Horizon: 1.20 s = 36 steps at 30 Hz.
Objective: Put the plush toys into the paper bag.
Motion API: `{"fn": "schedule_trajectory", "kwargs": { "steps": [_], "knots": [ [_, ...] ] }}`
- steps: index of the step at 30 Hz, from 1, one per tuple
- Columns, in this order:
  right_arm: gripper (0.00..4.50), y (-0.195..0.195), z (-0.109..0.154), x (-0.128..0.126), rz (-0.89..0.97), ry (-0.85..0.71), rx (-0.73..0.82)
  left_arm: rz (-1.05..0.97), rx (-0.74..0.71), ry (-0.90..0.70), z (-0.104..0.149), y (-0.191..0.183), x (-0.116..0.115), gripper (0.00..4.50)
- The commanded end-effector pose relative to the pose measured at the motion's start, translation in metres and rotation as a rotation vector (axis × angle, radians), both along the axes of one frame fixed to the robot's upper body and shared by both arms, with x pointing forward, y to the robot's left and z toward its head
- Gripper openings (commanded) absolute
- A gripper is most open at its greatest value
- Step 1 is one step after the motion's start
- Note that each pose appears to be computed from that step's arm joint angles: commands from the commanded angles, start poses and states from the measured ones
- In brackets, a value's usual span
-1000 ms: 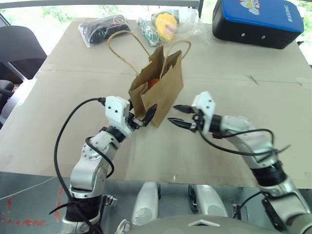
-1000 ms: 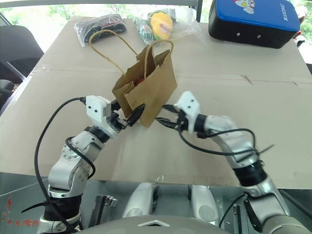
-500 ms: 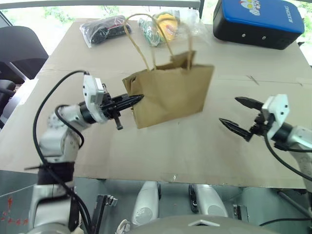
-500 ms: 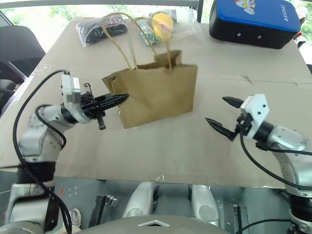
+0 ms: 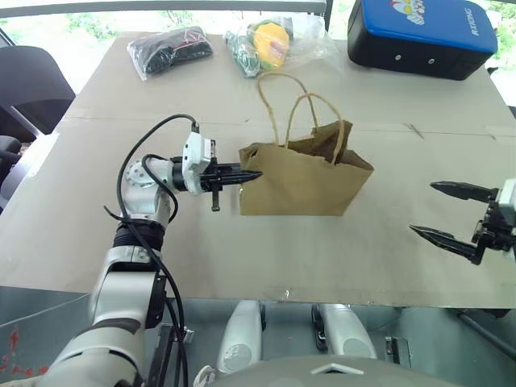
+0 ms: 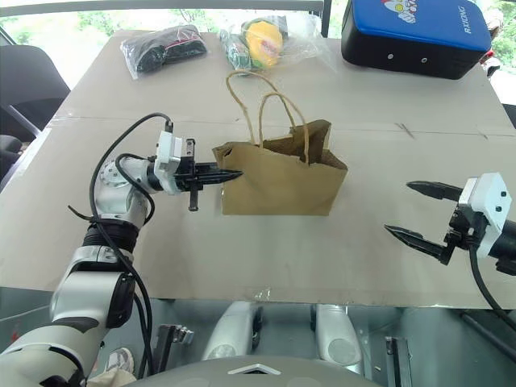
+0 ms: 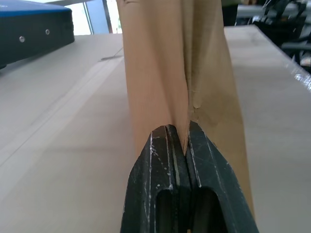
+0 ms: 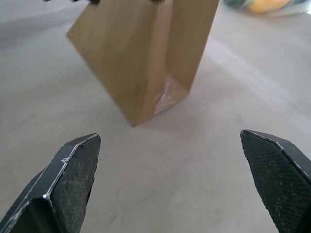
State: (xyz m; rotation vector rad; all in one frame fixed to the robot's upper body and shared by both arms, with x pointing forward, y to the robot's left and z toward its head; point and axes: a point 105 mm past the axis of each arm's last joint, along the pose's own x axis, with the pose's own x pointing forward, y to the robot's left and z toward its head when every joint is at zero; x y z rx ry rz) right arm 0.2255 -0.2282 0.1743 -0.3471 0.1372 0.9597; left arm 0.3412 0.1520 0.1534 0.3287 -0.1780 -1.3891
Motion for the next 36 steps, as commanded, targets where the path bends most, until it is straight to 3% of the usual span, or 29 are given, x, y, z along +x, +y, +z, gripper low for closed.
{"fn": "schedule_trajectory", "kwargs": {
  "steps": [1,8,14,21,27,30,36],
  "knots": [
    [4.48,-0.002,0.009,-0.004,0.032,-0.024,-0.019,0.02,0.027,-0.048,0.001,0.0,0.004,0.03],
    [4.48,0.0,0.006,-0.007,0.031,-0.02,-0.012,0.049,0.017,-0.022,-0.003,0.001,0.006,0.03],
    [4.48,0.004,0.003,-0.01,0.014,-0.013,0.021,0.078,-0.067,0.035,0.013,0.014,-0.002,2.79],
    [4.48,-0.007,-0.009,-0.012,-0.089,-0.012,0.047,0.332,-0.168,0.109,0.026,0.049,-0.034,2.79],
    [4.48,-0.027,-0.019,-0.016,-0.18,0.003,0.046,0.54,-0.132,0.36,-0.003,0.068,-0.096,2.79],
    [4.48,-0.035,-0.023,-0.019,-0.199,0.02,0.033,0.612,-0.087,0.412,-0.01,0.079,-0.119,2.79],
    [4.48,-0.038,-0.027,-0.021,-0.207,0.037,0.031,0.704,-0.044,0.434,-0.02,0.096,-0.133,2.79]
  ]
}}
